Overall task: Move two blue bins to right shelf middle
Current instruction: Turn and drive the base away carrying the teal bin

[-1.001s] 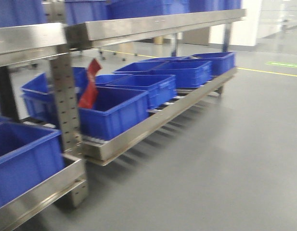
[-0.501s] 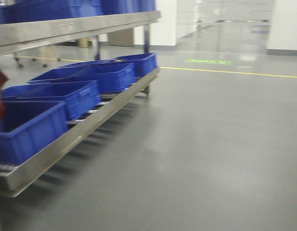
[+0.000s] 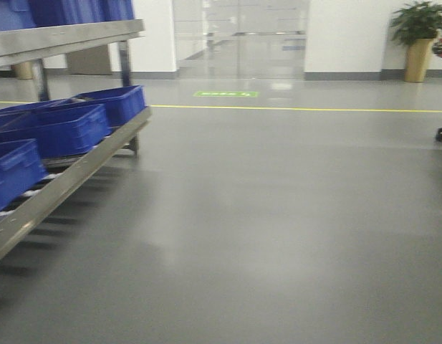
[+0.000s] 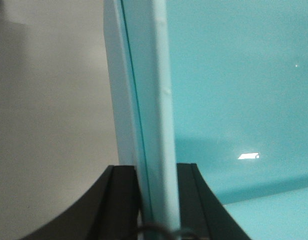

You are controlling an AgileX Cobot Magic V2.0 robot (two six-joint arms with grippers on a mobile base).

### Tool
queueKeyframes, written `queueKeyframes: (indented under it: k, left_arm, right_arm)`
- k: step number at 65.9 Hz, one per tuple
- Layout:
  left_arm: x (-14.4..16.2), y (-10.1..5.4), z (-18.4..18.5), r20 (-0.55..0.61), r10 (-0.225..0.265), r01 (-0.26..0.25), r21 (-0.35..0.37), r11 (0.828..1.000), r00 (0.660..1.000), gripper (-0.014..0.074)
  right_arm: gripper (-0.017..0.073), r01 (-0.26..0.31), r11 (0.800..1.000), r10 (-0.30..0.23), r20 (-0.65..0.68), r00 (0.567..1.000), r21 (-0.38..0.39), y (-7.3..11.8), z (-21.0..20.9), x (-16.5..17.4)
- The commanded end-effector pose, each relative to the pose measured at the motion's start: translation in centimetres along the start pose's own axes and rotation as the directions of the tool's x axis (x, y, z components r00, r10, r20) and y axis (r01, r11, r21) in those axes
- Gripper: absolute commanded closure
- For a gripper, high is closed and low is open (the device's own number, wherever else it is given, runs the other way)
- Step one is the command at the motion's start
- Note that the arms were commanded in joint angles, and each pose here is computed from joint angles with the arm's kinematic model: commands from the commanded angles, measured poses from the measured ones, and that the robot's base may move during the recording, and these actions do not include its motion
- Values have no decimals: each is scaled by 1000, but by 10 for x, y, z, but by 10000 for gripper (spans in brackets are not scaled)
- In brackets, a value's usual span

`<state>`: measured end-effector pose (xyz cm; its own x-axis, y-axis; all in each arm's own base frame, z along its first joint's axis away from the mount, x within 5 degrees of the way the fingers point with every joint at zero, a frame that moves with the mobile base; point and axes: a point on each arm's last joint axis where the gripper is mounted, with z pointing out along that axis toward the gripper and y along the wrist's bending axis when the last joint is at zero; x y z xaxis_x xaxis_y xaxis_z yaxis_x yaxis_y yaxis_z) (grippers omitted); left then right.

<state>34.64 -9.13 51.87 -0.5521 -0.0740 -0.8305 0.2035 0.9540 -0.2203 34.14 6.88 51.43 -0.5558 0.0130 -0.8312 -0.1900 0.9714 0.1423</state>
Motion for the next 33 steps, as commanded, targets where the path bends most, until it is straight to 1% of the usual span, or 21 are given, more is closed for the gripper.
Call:
queueKeyframes:
  k: [1, 33]
  left_arm:
    - [-10, -14, -11, 101, -21, 10, 113, 994, 995, 704]
    - [-10, -14, -11, 101, -21, 9, 111, 994, 995, 704]
  right_arm:
    - [725, 12, 997, -3, 124, 992, -71, 9, -11, -12]
    - [725, 12, 997, -3, 124, 992, -71, 9, -11, -12]
